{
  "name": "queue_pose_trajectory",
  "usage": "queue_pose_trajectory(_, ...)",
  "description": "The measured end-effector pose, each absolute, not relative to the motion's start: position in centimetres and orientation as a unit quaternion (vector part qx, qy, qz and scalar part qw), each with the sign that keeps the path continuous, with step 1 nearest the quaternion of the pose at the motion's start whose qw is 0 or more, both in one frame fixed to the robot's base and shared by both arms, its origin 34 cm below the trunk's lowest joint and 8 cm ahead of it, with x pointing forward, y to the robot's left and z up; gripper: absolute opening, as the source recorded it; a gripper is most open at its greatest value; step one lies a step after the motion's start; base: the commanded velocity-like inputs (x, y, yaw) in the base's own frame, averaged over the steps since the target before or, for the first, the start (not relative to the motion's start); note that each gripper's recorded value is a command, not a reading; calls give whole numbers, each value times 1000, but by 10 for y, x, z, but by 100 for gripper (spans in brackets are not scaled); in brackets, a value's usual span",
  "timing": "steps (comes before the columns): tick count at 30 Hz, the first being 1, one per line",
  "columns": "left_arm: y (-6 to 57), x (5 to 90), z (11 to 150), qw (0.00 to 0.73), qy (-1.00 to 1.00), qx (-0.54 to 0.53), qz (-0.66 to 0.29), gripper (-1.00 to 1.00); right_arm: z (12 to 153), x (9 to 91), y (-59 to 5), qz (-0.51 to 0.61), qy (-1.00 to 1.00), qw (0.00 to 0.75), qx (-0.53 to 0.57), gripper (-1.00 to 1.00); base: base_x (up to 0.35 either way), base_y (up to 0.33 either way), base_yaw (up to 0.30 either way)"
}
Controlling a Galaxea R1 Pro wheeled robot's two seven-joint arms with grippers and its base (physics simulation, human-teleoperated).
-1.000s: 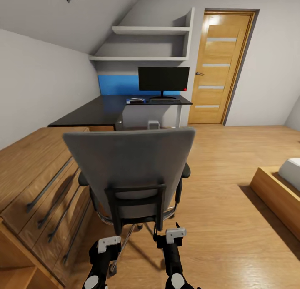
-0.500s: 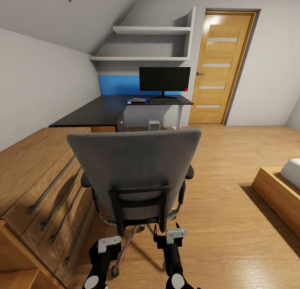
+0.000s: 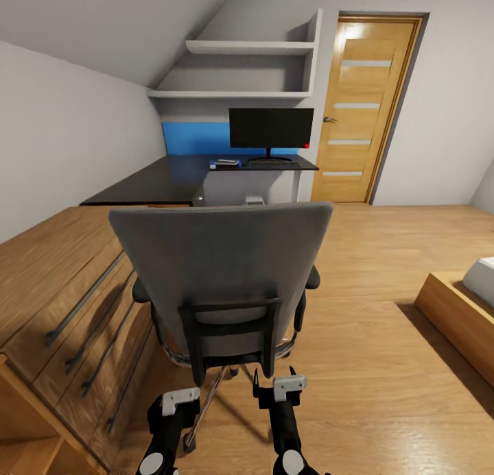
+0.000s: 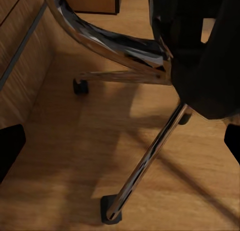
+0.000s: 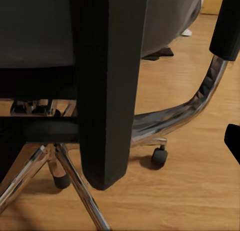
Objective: In the bedroom, organize the workspace by keeping the computer under the desk, ensuring the monitor is on the desk, placing the keyboard on the desk next to the monitor, placing the mouse on the desk next to the keyboard, moving the folder from the swivel chair onto the desk next to the mouse, stacking the notebook on top of the folder with the pen on top of the notebook, and positioning the swivel chair next to the desk.
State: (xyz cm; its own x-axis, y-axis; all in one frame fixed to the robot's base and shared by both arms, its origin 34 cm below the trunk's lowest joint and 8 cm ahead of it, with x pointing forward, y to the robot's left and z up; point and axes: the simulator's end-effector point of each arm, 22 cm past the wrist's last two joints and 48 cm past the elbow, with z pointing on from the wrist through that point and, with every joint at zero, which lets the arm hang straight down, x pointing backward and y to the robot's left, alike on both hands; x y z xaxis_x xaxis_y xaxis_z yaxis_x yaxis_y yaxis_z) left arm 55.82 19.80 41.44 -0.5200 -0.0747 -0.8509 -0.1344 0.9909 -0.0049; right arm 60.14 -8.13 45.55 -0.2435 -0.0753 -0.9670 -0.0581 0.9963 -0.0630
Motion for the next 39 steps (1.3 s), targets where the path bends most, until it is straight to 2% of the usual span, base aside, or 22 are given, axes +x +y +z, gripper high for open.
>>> queue_pose_trajectory(8, 197, 554, 397, 487, 871, -59, 30, 100, 438, 597, -81, -7, 788, 614, -42, 100, 0, 0, 0)
queue_pose_trajectory(18, 199, 561, 404, 533, 843, -67, 28, 100, 430, 595, -81, -2, 780, 624, -37, 100, 0, 0, 0)
queue_pose_trajectory(24, 197, 560, 402, 537, 841, -65, 26, 100, 432, 595, -81, 0, 777, 628, -35, 100, 0, 0, 0)
queue_pose_trajectory(39, 163, 557, 404, 560, 828, -34, 1, 100, 438, 596, -80, 6, 768, 640, -28, 100, 0, 0, 0)
